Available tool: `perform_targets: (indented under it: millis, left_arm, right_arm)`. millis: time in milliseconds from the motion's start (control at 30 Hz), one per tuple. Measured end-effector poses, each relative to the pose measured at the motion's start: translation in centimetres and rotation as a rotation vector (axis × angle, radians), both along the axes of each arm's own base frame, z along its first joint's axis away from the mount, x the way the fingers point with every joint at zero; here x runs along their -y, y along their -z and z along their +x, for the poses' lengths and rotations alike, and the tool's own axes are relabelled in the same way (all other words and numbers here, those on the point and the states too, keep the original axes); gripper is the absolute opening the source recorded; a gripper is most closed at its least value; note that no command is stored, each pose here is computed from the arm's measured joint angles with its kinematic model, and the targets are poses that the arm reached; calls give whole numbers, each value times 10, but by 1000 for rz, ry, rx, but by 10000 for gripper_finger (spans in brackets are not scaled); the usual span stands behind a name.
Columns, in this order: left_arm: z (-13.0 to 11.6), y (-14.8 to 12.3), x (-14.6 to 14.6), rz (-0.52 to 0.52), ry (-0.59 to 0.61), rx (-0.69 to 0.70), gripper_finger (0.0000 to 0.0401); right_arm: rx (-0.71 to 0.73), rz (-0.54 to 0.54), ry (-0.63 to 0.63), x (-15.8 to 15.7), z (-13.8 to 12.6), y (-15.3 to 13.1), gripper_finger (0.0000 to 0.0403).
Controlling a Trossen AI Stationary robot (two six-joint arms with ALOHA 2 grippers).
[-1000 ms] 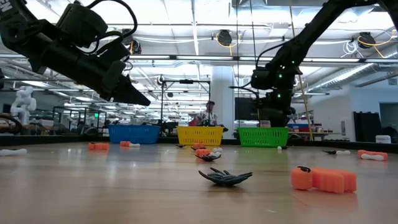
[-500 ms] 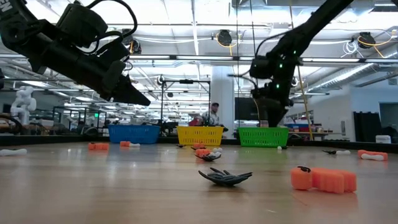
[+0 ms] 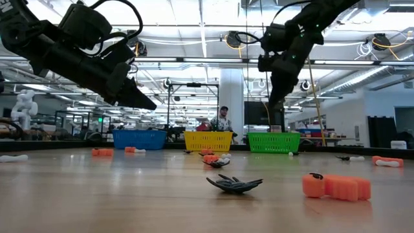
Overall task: Sort Halloween decoration
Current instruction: Put the orange skeleton toy into the yellow bin
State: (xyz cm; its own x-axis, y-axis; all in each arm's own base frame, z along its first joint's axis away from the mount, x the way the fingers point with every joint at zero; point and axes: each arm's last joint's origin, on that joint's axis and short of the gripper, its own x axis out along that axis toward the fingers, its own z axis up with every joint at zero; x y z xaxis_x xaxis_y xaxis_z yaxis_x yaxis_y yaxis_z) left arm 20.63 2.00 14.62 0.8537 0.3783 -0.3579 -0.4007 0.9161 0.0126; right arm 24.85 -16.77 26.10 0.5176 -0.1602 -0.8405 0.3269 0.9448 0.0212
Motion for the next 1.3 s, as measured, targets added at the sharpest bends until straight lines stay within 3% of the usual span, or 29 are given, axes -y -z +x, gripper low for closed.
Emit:
perform_targets:
  millis: [267,533,1300]
  left_arm:
    - [0,0,0,-6,15,-3,0]
    - [0,0,1,-10,21,-3,0]
    - [0,1,1,-11,21,-7,0]
  right_arm:
    - [-100,34,-27,0,17,30,1]
    - [-178,32,15,19,12,48,1]
    - [-224,-17,108,53,-18,47,0]
